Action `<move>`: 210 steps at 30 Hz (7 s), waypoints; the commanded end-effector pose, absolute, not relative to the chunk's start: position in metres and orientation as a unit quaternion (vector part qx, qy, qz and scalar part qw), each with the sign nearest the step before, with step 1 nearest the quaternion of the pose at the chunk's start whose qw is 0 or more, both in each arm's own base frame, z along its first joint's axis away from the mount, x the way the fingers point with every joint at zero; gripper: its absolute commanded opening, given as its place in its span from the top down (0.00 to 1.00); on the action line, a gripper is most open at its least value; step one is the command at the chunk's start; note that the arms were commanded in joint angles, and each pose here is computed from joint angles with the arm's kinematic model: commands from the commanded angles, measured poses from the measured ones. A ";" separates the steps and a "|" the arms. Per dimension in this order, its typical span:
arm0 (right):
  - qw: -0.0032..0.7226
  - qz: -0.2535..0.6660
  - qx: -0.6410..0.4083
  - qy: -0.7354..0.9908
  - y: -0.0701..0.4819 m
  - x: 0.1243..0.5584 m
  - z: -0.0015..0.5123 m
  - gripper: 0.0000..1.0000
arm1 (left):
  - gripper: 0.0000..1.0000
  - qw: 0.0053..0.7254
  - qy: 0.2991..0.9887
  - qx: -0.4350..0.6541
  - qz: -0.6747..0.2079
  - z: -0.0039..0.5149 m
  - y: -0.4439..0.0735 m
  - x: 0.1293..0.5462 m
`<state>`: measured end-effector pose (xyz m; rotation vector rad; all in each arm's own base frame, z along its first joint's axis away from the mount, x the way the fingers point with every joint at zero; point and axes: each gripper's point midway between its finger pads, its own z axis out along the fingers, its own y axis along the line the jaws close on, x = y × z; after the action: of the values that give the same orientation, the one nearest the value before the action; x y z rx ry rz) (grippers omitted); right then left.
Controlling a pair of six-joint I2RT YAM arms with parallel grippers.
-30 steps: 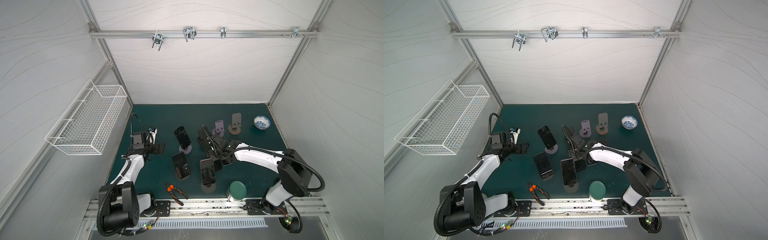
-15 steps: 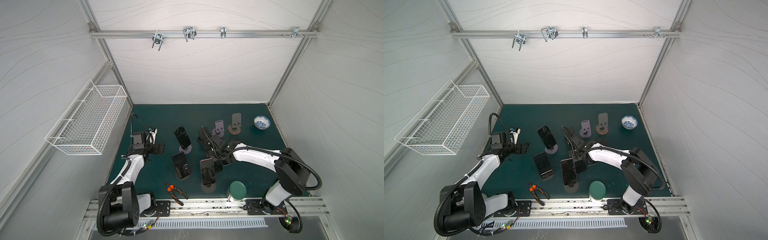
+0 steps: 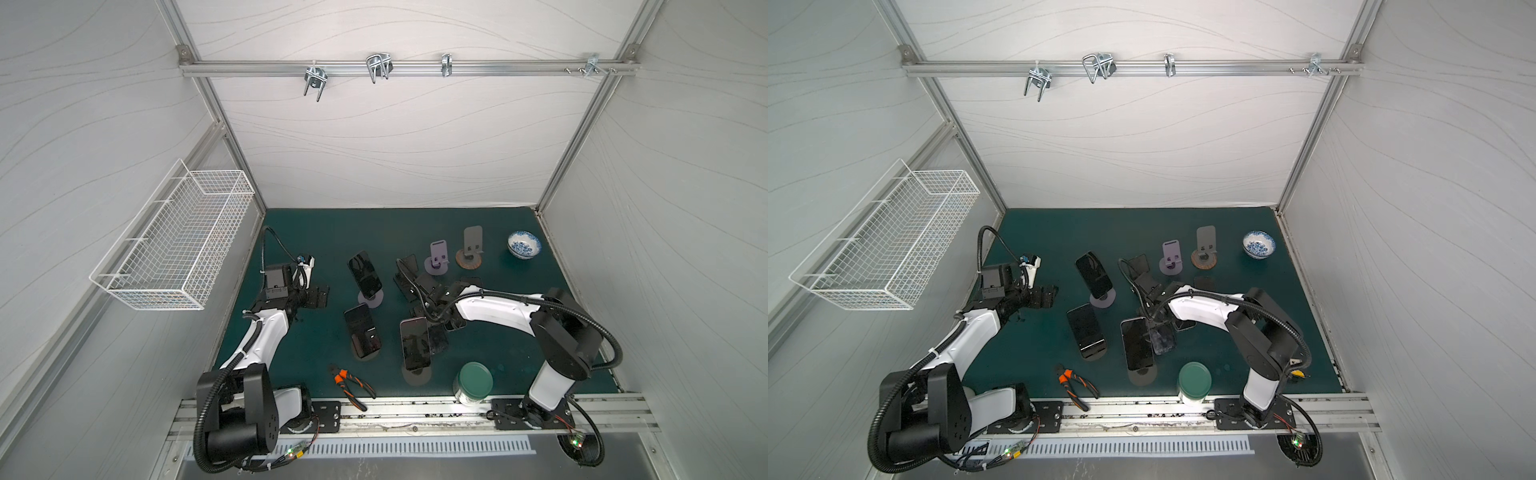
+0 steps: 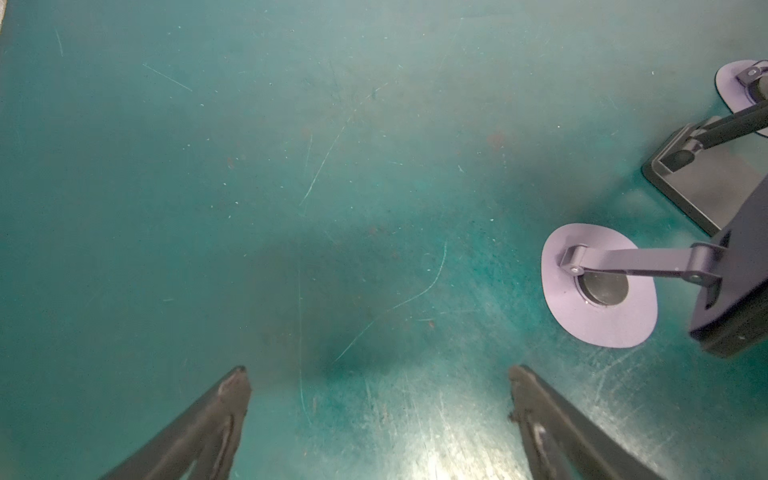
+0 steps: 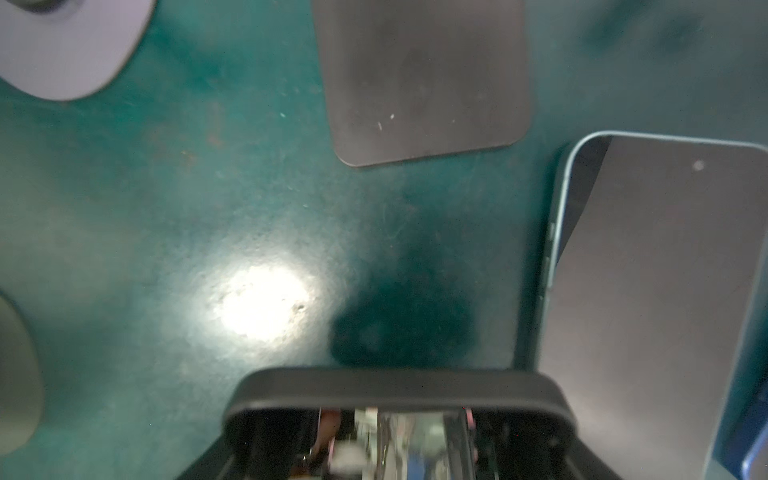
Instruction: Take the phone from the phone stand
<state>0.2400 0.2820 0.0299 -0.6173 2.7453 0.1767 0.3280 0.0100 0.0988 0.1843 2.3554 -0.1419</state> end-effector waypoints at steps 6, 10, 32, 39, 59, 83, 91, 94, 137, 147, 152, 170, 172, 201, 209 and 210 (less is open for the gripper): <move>0.101 0.023 -0.217 0.971 0.267 0.220 -0.004 0.44 | 0.01 0.405 0.909 0.082 -0.049 0.116 0.010 0.337; 0.096 0.017 -0.218 0.971 0.266 0.220 -0.010 0.42 | 0.01 0.405 0.910 0.081 -0.049 0.116 0.010 0.337; 0.080 -0.013 -0.212 0.974 0.264 0.219 -0.025 0.30 | 0.01 0.405 0.910 0.081 -0.049 0.116 0.011 0.337; 0.076 -0.017 -0.203 0.976 0.264 0.218 -0.028 0.28 | 0.01 0.404 0.910 0.080 -0.049 0.116 0.011 0.337; 0.068 -0.016 -0.210 0.975 0.267 0.217 -0.032 0.23 | 0.01 0.404 0.910 0.080 -0.049 0.116 0.011 0.337; 0.071 -0.018 -0.212 0.975 0.267 0.217 -0.029 0.20 | 0.01 0.405 0.910 0.080 -0.048 0.116 0.011 0.337; 0.094 -0.009 -0.215 0.972 0.272 0.224 -0.008 0.17 | 0.01 0.405 0.910 0.080 -0.048 0.116 0.011 0.337; 0.103 -0.003 -0.216 0.971 0.276 0.228 0.002 0.17 | 0.01 0.405 0.910 0.080 -0.049 0.116 0.010 0.336; 0.299 0.083 -0.210 0.927 0.294 0.300 0.154 0.13 | 0.01 0.408 0.908 0.084 -0.052 0.117 0.008 0.335; 0.339 0.075 -0.233 0.909 0.272 0.292 0.194 0.05 | 0.01 0.409 0.907 0.084 -0.051 0.117 0.009 0.335; 0.347 0.082 -0.253 0.900 0.269 0.287 0.200 0.01 | 0.01 0.412 0.906 0.081 -0.049 0.118 0.010 0.335; 0.334 0.212 -0.331 0.857 0.329 0.277 0.223 0.01 | 0.00 0.414 0.904 0.089 -0.062 0.146 0.008 0.340; 0.329 0.235 -0.341 0.849 0.340 0.275 0.226 0.01 | 0.00 0.415 0.902 0.092 -0.074 0.154 0.004 0.340; 0.366 0.267 -0.412 0.790 0.466 0.317 0.216 0.01 | 0.00 0.398 0.909 0.078 -0.097 0.165 0.005 0.331; 0.368 0.260 -0.412 0.792 0.486 0.325 0.203 0.01 | 0.00 0.383 0.915 0.039 -0.119 0.147 0.025 0.332; 0.369 0.261 -0.411 0.792 0.489 0.326 0.202 0.01 | 0.00 0.382 0.916 0.038 -0.120 0.145 0.026 0.332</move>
<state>0.3239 0.4775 0.2013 -1.0416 2.0696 0.6846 0.3257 0.0260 0.1420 0.0830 2.3755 -0.2800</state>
